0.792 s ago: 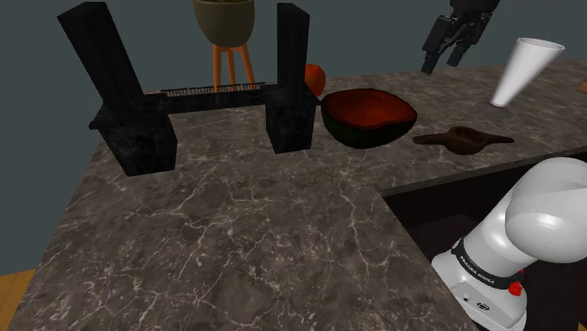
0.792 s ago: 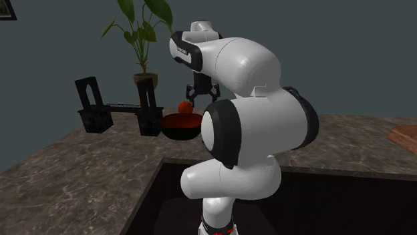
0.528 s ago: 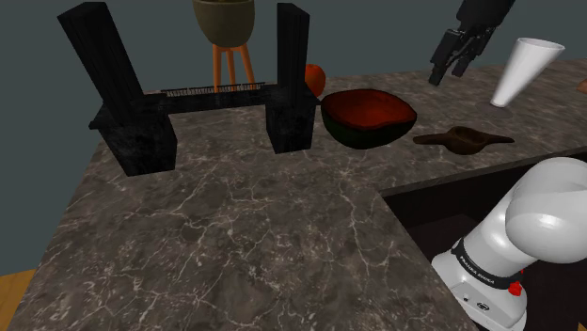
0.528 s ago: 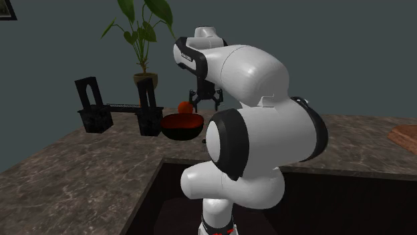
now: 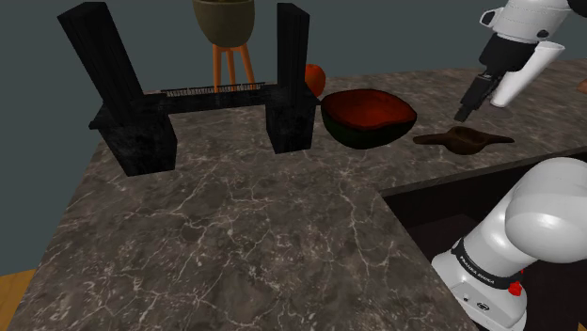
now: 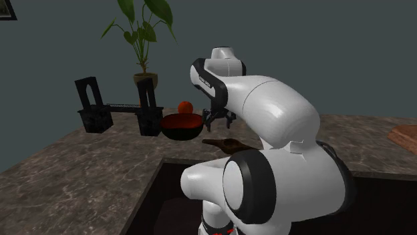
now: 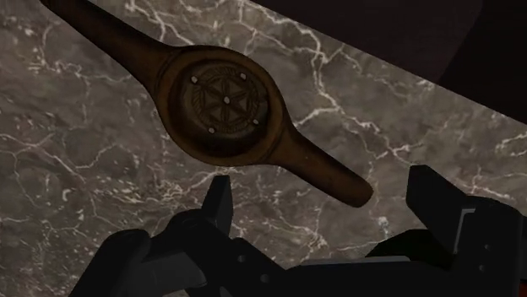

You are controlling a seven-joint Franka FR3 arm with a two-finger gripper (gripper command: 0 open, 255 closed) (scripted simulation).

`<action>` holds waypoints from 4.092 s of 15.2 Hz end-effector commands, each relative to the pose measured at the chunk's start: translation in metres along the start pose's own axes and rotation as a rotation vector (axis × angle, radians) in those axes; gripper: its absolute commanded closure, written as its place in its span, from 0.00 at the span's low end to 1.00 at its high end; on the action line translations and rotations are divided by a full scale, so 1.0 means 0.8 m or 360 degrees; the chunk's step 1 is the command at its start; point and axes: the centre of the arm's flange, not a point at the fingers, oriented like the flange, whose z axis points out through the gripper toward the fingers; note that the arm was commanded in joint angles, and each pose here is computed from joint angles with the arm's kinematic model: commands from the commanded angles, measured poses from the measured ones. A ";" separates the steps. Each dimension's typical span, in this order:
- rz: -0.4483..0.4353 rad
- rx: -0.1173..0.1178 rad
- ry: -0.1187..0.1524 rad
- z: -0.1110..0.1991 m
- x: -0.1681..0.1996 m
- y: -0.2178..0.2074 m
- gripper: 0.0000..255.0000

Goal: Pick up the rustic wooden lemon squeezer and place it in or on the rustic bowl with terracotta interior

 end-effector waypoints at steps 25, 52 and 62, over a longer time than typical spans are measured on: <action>-0.0111 0.0025 -0.0020 0.092 -0.035 0.026 1.00; -0.0111 0.0025 -0.0019 -0.066 -0.031 0.024 1.00; -0.0111 0.0025 -0.0019 -0.124 -0.017 0.012 1.00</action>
